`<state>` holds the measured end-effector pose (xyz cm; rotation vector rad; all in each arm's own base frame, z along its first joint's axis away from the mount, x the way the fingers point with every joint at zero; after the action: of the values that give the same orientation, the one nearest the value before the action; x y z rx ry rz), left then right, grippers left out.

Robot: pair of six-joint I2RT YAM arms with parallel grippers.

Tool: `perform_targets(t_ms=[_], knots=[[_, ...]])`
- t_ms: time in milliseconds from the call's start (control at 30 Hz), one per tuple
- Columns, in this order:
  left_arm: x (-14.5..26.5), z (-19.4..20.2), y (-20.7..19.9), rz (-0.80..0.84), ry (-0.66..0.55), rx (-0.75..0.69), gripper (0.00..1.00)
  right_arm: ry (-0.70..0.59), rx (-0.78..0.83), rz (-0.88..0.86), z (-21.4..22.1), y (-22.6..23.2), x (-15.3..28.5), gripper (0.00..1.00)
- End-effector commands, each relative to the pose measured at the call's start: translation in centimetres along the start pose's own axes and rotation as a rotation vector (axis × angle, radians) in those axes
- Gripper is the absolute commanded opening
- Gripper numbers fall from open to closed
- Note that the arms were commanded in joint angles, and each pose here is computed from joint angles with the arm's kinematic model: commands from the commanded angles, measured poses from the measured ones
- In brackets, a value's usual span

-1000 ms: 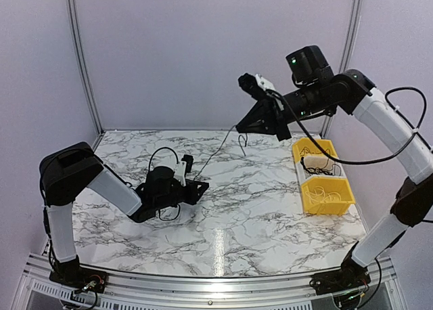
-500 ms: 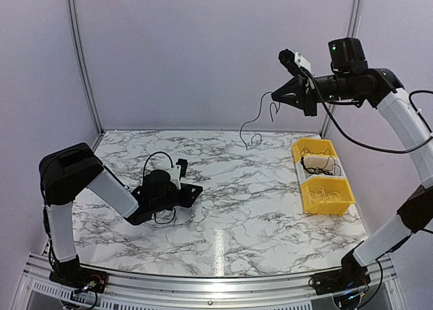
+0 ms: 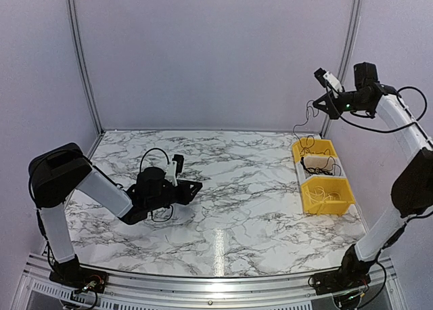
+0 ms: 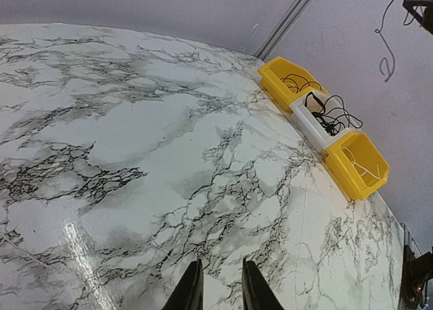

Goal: Untangle the cables

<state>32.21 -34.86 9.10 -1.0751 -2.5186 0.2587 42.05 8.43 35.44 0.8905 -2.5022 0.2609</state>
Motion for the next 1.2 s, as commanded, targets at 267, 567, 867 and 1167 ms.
perform_targets(t_ms=[267, 567, 867, 1167], knots=[[0.5, -1.2, -0.7, 0.035, -0.031, 0.031, 0.22, 0.102, -0.149, 0.289, 6.5, -13.5, -2.7, 0.0], [0.6, -0.7, -0.6, 0.032, -0.021, 0.041, 0.23, 0.232, -0.188, 0.397, 11.7, -17.7, -6.0, 0.0], [0.4, -0.3, -0.6, 0.036, -0.011, 0.045, 0.24, 0.311, -0.235, 0.581, 15.2, -22.2, -6.2, 0.0], [0.2, 0.0, -0.6, 0.037, -0.003, 0.053, 0.24, 0.31, -0.241, 0.652, 14.9, -23.6, -5.1, 0.0]])
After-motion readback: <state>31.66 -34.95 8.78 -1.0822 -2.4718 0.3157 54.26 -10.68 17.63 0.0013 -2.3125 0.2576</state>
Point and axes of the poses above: each gripper's point midway between its finger pads, its own x axis back along the fingers, its own y axis along the line the jaws close on, z = x × y, the point moved 1 cm from there along x, back along the fingers, and after that the axes turned 13 degrees about -x, right-handed, at the moved point
